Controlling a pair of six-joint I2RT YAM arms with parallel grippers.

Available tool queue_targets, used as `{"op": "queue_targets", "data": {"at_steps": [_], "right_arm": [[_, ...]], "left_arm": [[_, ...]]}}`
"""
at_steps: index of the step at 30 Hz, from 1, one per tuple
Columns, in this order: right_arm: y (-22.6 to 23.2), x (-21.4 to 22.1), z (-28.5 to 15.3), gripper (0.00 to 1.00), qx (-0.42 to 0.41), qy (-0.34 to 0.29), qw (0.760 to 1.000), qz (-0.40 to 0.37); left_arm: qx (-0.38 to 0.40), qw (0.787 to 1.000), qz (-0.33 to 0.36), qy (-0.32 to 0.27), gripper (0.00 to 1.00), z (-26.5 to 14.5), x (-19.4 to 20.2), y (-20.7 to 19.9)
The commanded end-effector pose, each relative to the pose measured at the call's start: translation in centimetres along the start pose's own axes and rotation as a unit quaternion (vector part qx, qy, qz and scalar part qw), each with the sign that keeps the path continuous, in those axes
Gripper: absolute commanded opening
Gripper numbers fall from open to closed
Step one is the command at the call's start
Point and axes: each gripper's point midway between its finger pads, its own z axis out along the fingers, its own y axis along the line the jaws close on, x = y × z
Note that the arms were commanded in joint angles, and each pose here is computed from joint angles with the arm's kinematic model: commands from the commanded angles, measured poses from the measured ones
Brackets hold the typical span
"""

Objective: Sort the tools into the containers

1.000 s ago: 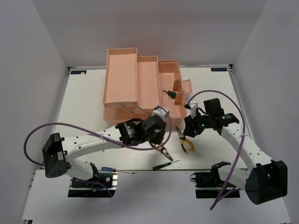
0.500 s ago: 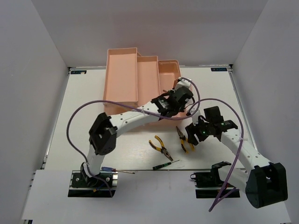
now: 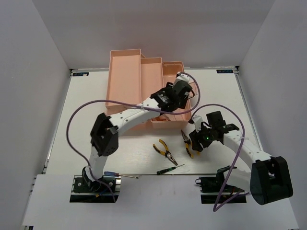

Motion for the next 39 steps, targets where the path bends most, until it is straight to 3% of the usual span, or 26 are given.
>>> {"op": "queue_targets", "data": {"at_steps": [1, 4, 5, 6, 7, 8, 9, 12, 13, 17, 18, 20, 21, 27, 31, 33, 35, 39], "right_arm": [[-0.2, -0.7, 1.0, 0.64, -0.009, -0.016, 1.0, -0.021], [-0.6, 0.2, 2.0, 0.59, -0.002, -0.002, 1.0, -0.017], [-0.7, 0.4, 2.4, 0.57, 0.001, -0.001, 1.0, -0.016], [-0.8, 0.5, 2.6, 0.52, 0.003, 0.002, 1.0, -0.012], [-1.0, 0.9, 3.1, 0.5, 0.007, 0.01, 1.0, -0.011], [-1.0, 0.8, 3.3, 0.47, 0.008, 0.011, 1.0, -0.014], [-1.0, 0.9, 3.4, 0.45, 0.01, 0.012, 1.0, -0.016], [-1.0, 1.7, 3.4, 0.17, 0.013, 0.028, 0.999, -0.02], [-1.0, 1.8, 3.2, 0.0, 0.015, 0.031, 0.999, -0.02], [0.2, 2.5, 0.3, 0.0, 0.003, 0.054, 0.998, -0.015], [0.7, 0.0, -1.5, 0.0, 0.006, -0.004, 0.998, -0.059], [1.9, -0.6, -3.5, 0.0, -0.007, -0.027, 0.996, -0.08], [3.7, -1.8, -5.5, 0.0, -0.025, -0.071, 0.989, -0.13], [5.6, -6.3, -10.8, 0.0, -0.02, -0.158, 0.971, -0.179], [4.0, -13.2, -12.8, 0.0, 0.006, -0.226, 0.965, -0.131], [2.4, -16.3, -11.5, 0.0, 0.004, -0.227, 0.968, -0.109], [1.7, -21.4, -12.5, 0.0, 0.003, -0.262, 0.962, -0.079], [0.7, -28.1, -10.1, 0.0, -0.007, -0.256, 0.966, -0.022]], "left_arm": [[0.082, 0.995, -0.013, -0.062, 0.67, -8.9, -4.9, -0.1], [0.123, 0.991, -0.028, -0.047, 0.45, -13.2, -1.7, 1.7], [0.131, 0.991, -0.023, -0.008, 0.36, -13.0, 2.2, 2.1], [0.148, 0.988, -0.047, -0.012, 0.34, -15.4, 2.5, 2.8], [0.154, 0.987, -0.041, 0.029, 0.34, -15.2, 6.5, 3.2], [0.164, 0.985, -0.044, 0.042, 0.36, -15.9, 8.2, 3.3], [0.163, 0.983, -0.052, 0.06, 0.44, -16.1, 9.9, 3.8], [0.16, 0.978, -0.084, 0.109, 0.6, -16.9, 15.4, 5.0], [0.157, 0.974, -0.096, 0.134, 0.62, -16.7, 17.9, 5.3], [0.178, 0.966, -0.115, 0.148, 0.66, -16.6, 19.8, 4.4], [0.171, 0.965, -0.113, 0.166, 0.67, -16.2, 21.0, 4.3], [0.177, 0.963, -0.113, 0.169, 0.67, -15.6, 21.6, 3.8], [0.169, 0.962, -0.112, 0.181, 0.68, -15.1, 22.6, 3.9], [0.181, 0.957, -0.117, 0.192, 0.72, -14.3, 23.4, 2.8], [0.187, 0.956, -0.118, 0.193, 0.76, -14.1, 23.6, 2.5], [0.192, 0.955, -0.119, 0.194, 0.76, -14.0, 23.7, 2.2], [0.191, 0.953, -0.116, 0.203, 0.76, -14.0, 24.4, 2.3], [0.187, 0.953, -0.132, 0.199, 0.76, -13.7, 24.2, 2.2]]}}
